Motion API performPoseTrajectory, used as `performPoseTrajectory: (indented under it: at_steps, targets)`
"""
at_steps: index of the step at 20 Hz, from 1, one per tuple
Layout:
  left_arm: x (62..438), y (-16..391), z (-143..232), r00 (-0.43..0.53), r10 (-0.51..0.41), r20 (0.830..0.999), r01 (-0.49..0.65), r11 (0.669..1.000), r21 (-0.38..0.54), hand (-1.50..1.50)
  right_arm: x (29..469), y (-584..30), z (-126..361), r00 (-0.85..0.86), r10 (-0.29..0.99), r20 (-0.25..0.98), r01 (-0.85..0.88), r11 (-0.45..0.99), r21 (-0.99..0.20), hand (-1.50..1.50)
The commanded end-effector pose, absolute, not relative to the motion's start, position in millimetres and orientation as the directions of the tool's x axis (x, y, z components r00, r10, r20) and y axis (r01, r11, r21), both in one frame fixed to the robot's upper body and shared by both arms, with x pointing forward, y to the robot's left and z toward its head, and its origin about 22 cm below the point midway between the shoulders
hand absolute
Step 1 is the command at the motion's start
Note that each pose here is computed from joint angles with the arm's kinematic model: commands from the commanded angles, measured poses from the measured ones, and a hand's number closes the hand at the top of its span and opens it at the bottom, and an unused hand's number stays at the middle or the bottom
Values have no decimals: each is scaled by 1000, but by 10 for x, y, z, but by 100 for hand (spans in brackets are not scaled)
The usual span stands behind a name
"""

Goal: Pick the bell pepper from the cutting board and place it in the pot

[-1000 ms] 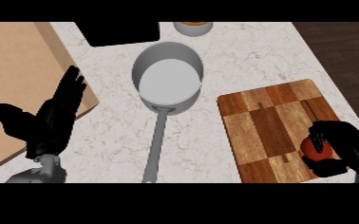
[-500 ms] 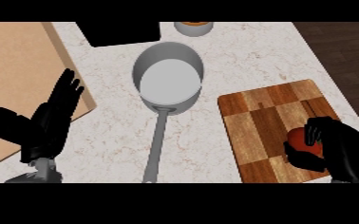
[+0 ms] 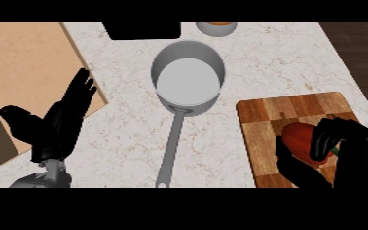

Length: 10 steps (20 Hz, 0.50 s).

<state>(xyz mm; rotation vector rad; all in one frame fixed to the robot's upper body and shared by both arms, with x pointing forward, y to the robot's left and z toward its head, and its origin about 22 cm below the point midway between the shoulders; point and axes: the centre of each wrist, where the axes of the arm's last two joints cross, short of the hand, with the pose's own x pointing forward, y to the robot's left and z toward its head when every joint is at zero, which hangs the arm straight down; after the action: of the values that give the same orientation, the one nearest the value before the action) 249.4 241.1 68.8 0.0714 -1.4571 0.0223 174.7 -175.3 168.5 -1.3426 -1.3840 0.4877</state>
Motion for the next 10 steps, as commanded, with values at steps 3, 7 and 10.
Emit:
performPoseTrajectory:
  at_steps: [3, 7, 10]
  targets:
    - [2587, 2214, 713, 102, -29, 994, 4, 1000, 29, 0, 1540, -1237, 2041, 237, 875, 423, 486, 270, -831, 150]
    - [2628, 2183, 695, 118, -23, 993, 20, 1000, 20, 0, 1643, -962, 2127, 308, 847, 433, 480, 255, -839, 150]
    - [2689, 2252, 701, 111, -25, 993, 34, 999, 22, 0, 1732, -840, 2182, 342, 825, 449, 501, 243, -830, 150]
